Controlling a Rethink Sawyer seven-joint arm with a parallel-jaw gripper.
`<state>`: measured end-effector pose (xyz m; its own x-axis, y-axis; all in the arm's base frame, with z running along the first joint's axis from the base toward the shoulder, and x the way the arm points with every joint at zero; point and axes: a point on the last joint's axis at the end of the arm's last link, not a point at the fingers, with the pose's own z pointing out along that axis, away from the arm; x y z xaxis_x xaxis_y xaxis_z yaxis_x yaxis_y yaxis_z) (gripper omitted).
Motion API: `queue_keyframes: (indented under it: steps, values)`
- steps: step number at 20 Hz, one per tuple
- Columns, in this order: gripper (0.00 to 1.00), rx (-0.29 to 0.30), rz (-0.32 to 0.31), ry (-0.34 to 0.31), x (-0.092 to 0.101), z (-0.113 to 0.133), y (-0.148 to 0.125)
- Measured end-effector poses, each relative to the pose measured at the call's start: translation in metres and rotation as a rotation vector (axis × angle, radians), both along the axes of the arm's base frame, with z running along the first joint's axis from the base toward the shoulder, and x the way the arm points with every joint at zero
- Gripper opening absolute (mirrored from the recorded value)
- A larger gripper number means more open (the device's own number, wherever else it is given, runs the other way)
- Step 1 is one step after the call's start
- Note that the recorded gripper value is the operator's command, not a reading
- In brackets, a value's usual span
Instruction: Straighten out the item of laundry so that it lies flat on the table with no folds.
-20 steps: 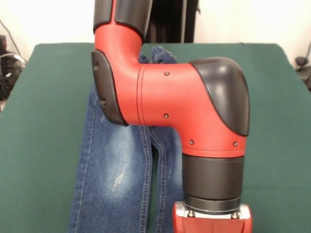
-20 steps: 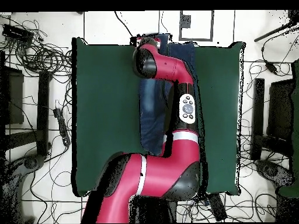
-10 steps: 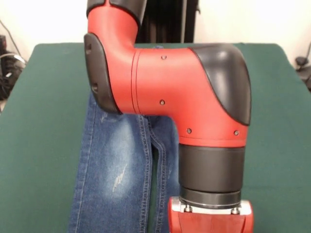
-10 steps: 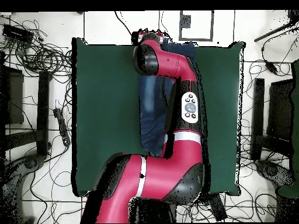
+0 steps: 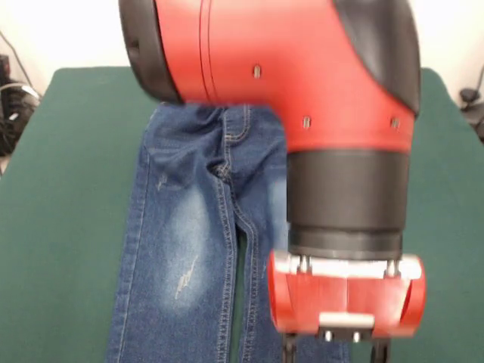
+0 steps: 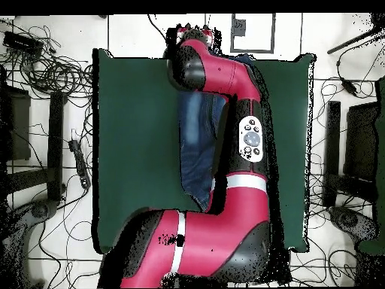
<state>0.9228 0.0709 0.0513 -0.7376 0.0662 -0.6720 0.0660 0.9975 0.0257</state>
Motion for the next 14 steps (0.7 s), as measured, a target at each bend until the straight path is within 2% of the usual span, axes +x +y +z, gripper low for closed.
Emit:
queue_keyframes:
  steps: [2,5,9,13,14]
  values:
    - [1.00,0.000,-0.002,0.013,-0.003,0.012,-0.001]
    - [1.00,-0.004,-0.008,0.087,-0.016,0.038,-0.006]
    - [1.00,-0.022,-0.013,0.261,-0.044,0.064,-0.025]
    - [1.00,-0.036,-0.027,0.401,-0.067,0.080,-0.046]
    - [1.00,-0.049,-0.040,0.467,-0.079,0.085,-0.060]
